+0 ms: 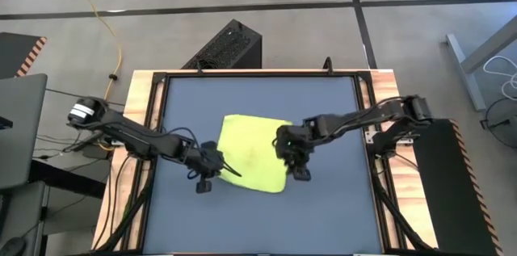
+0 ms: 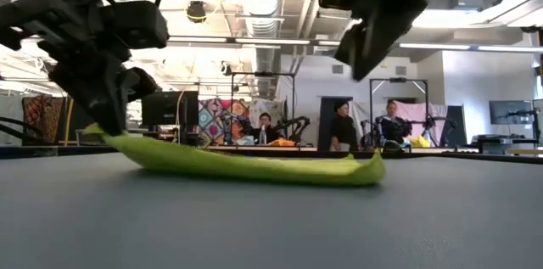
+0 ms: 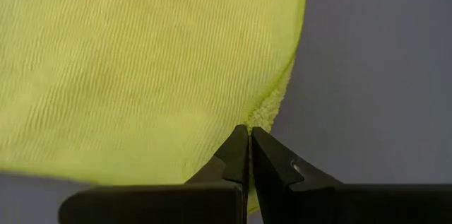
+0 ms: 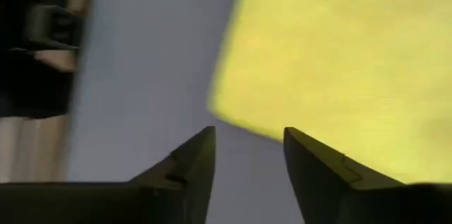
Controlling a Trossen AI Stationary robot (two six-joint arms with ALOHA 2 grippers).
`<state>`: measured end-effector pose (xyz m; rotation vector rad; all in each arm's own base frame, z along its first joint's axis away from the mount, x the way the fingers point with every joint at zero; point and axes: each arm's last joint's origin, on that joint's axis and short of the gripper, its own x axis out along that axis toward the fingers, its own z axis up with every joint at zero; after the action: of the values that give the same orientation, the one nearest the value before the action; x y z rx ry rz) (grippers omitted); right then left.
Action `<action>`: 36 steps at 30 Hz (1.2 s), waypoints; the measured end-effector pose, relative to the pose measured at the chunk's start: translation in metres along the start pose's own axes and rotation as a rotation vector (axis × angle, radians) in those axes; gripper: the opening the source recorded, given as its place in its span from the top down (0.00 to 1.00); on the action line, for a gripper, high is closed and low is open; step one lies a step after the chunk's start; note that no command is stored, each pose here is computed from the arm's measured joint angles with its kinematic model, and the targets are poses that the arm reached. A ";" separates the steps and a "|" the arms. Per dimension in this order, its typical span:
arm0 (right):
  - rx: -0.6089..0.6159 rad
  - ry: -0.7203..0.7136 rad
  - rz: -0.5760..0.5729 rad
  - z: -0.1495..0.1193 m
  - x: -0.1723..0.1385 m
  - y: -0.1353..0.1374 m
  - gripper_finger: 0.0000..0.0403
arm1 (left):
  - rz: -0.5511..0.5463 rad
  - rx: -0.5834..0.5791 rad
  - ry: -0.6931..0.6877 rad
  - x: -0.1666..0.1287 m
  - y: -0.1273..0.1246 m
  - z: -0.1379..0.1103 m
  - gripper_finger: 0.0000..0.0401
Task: Roll towel
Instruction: Fold the green towel
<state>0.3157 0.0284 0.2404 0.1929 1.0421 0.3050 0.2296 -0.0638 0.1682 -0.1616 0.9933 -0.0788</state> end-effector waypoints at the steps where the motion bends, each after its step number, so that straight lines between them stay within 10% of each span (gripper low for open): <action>1: -0.019 -0.024 -0.035 -0.001 -0.002 -0.008 0.48 | 0.000 -0.018 0.015 -0.002 0.000 -0.002 1.00; 9: -0.067 -0.180 -0.196 0.001 0.003 -0.082 0.46 | -0.031 -0.158 0.059 -0.023 -0.001 -0.009 0.93; 22: 0.115 0.070 -0.264 -0.028 0.049 -0.128 0.53 | 0.004 -0.341 -0.004 -0.038 0.000 -0.009 0.67; 28: 0.441 0.178 -0.166 -0.037 0.059 -0.087 0.56 | 0.168 -0.372 -0.162 -0.018 0.008 0.006 0.67; 36: 0.374 0.113 -0.083 -0.019 0.049 -0.011 0.60 | 0.149 -0.405 -0.163 0.035 0.017 0.014 0.67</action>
<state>0.3242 0.0352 0.1875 0.4717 1.2107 0.0433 0.2603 -0.0502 0.1441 -0.4571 0.8465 0.2705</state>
